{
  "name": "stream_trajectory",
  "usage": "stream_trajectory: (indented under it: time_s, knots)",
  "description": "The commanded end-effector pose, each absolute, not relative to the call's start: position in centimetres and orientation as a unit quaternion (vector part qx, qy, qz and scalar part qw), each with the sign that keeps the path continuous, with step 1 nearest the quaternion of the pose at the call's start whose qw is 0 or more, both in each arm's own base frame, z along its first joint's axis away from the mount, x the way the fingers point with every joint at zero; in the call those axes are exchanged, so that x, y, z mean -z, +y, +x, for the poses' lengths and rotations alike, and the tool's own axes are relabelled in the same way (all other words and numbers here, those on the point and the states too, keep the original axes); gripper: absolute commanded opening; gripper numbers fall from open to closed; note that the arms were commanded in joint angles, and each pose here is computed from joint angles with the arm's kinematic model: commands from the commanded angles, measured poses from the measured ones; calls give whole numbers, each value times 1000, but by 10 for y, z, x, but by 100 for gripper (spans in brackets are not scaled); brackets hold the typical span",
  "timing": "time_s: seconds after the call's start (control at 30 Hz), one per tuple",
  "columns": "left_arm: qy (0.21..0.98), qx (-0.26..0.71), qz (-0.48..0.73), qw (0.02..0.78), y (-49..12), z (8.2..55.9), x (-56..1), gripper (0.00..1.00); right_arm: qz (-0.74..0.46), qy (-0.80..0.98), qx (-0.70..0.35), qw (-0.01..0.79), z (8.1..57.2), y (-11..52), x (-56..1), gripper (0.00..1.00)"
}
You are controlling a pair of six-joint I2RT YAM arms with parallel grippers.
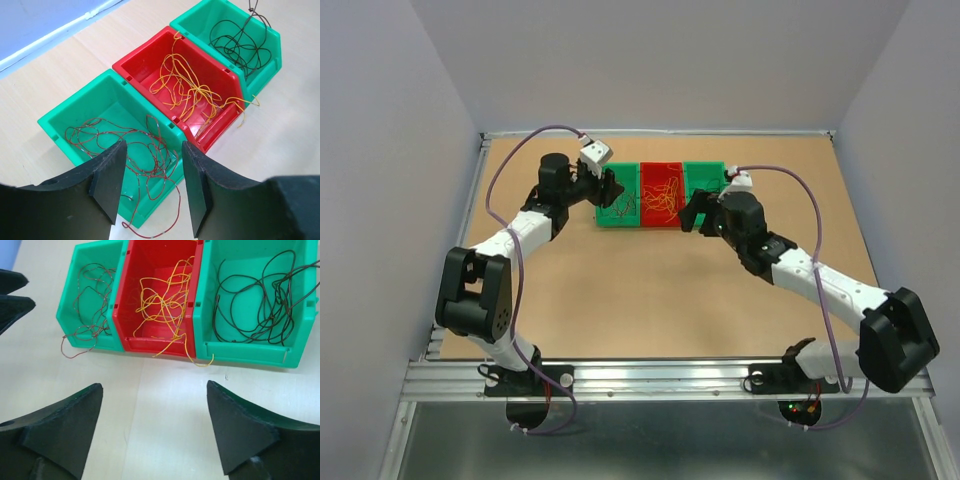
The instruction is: Untangle the cables
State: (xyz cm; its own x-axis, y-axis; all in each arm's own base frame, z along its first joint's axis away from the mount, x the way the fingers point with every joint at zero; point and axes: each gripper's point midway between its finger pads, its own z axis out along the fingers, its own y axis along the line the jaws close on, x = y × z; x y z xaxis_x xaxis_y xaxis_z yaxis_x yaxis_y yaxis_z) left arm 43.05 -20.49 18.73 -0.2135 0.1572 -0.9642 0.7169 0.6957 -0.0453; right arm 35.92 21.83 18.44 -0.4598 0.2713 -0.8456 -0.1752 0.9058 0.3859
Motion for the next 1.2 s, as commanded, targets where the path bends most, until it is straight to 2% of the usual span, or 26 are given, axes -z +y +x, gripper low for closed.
stream_trajectory:
  time_s: [0.0, 0.07, 0.1, 0.13, 0.2, 0.4, 0.43, 0.47, 0.53, 0.57, 0.6, 0.67, 0.8, 1.17]
  knots:
    - [673, 249, 322, 617, -206, 418, -238, 61, 28, 753, -251, 607, 354, 210, -241, 98]
    - [666, 235, 310, 636, -198, 409, -245, 66, 30, 728, -256, 635, 346, 200, -258, 100]
    - [641, 229, 306, 666, -194, 400, -273, 67, 30, 720, -255, 645, 340, 194, -256, 100]
    - [634, 226, 302, 676, -190, 395, -280, 70, 41, 693, -264, 670, 330, 184, -279, 100]
    - [610, 221, 292, 702, -182, 375, -308, 72, 51, 669, -263, 694, 319, 169, -287, 100]
    - [582, 189, 247, 751, -148, 323, -342, 85, 76, 585, -275, 759, 281, 131, -339, 100]
    - [579, 182, 240, 758, -143, 317, -342, 89, 80, 576, -273, 766, 277, 126, -344, 100]
    - [593, 169, 231, 753, -135, 313, -318, 98, 85, 572, -270, 770, 275, 122, -346, 100]
    - [563, 157, 232, 778, -128, 293, -321, 99, 90, 558, -268, 780, 268, 114, -356, 100]
    - [573, 149, 244, 768, -127, 288, -289, 99, 92, 554, -268, 783, 266, 112, -360, 100]
    - [545, 143, 256, 786, -126, 274, -296, 99, 92, 547, -268, 788, 262, 109, -364, 100]
    - [536, 138, 279, 785, -127, 263, -277, 99, 95, 544, -268, 789, 260, 106, -365, 100]
    - [497, 133, 292, 806, -127, 243, -286, 99, 94, 540, -269, 792, 258, 105, -367, 100]
    - [495, 123, 309, 803, -128, 244, -281, 99, 95, 545, -272, 788, 260, 108, -367, 98]
